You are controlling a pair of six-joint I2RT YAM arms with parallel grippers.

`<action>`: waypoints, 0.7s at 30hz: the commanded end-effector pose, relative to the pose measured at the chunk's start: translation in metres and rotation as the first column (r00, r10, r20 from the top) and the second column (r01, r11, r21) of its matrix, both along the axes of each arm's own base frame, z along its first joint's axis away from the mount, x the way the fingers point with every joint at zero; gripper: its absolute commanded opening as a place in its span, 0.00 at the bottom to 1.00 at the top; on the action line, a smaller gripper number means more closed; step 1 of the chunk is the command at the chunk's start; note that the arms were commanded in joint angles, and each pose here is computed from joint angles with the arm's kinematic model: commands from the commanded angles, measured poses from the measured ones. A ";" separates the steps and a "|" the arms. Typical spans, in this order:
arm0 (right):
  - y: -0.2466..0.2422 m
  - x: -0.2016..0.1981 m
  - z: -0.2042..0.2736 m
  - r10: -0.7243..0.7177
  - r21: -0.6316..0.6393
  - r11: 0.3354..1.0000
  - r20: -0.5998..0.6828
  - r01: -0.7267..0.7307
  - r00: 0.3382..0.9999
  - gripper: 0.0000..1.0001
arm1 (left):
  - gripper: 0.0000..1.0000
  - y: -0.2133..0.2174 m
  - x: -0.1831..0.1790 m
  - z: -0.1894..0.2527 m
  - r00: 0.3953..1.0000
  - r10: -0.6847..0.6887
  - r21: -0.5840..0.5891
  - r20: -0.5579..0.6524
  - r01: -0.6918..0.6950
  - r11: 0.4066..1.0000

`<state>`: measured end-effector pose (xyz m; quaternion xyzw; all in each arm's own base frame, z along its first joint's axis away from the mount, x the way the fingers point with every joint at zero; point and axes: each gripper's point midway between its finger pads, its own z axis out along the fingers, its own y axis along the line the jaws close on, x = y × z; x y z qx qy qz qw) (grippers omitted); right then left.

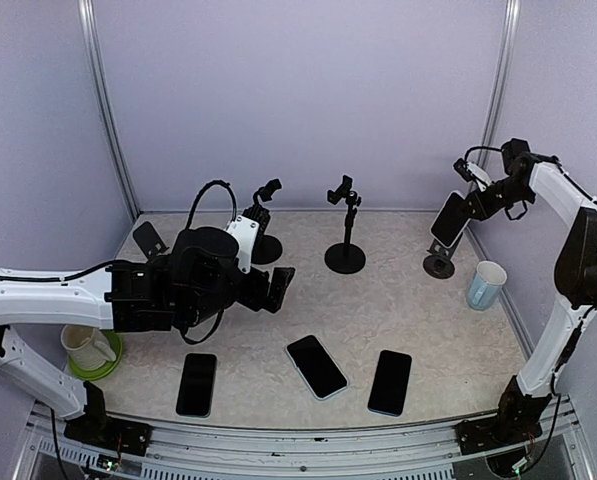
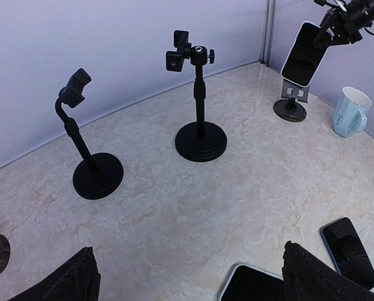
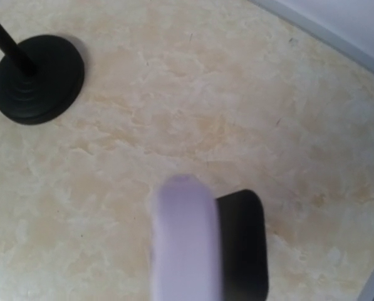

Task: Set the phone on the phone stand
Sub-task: Install the phone onto the phone stand.

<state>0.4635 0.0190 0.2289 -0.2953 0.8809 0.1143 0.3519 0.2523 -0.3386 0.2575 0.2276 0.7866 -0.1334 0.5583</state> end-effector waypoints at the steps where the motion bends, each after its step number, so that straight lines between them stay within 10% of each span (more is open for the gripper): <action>1: -0.002 0.001 -0.007 0.011 0.013 1.000 -0.003 -0.011 1.000 0.00 | 0.99 -0.002 0.003 0.009 1.000 0.004 -0.014 -0.003 -0.004 1.000; 21: -0.006 0.002 -0.032 -0.007 0.005 1.000 -0.069 0.008 0.998 0.00 | 0.99 -0.007 0.012 0.014 1.000 -0.012 -0.001 0.004 0.012 1.000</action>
